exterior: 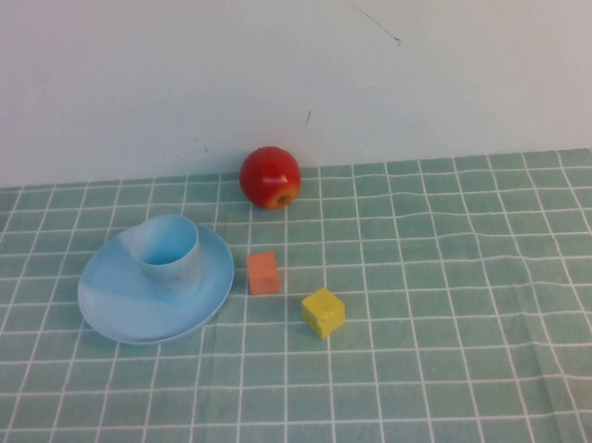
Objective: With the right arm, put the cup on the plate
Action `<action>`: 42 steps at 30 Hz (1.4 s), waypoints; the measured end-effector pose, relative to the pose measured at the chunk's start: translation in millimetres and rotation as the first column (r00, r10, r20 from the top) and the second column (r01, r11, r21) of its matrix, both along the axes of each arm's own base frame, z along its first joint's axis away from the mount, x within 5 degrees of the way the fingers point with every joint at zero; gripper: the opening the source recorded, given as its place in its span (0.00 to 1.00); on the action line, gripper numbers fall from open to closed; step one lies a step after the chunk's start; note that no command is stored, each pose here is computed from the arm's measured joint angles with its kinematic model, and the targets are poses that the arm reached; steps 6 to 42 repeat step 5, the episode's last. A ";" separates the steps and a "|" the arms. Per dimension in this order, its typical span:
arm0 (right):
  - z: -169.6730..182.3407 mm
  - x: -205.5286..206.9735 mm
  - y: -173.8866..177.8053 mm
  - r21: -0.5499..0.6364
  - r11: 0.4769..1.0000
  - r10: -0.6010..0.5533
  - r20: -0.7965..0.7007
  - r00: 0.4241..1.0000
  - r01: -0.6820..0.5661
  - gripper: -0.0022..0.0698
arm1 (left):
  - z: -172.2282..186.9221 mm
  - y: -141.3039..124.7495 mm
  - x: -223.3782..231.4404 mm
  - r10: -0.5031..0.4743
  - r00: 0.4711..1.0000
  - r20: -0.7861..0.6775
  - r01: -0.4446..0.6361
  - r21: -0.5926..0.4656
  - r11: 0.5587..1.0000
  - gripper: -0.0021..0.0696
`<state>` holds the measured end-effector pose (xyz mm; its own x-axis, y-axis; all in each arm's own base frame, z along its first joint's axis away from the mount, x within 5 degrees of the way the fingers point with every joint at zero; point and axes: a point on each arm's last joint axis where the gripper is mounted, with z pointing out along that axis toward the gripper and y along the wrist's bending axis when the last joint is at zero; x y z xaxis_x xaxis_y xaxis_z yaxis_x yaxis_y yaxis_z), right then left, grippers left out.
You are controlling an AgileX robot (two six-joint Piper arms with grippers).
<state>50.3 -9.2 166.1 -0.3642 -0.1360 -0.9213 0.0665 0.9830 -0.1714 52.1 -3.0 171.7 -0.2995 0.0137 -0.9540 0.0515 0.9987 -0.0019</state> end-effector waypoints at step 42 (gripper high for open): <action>0.1 -0.4 -2.3 -0.032 0.999 -0.027 -0.003 1.000 0.027 0.03 | 0.0 0.0 0.0 0.000 1.000 0.000 0.000 0.000 1.000 0.03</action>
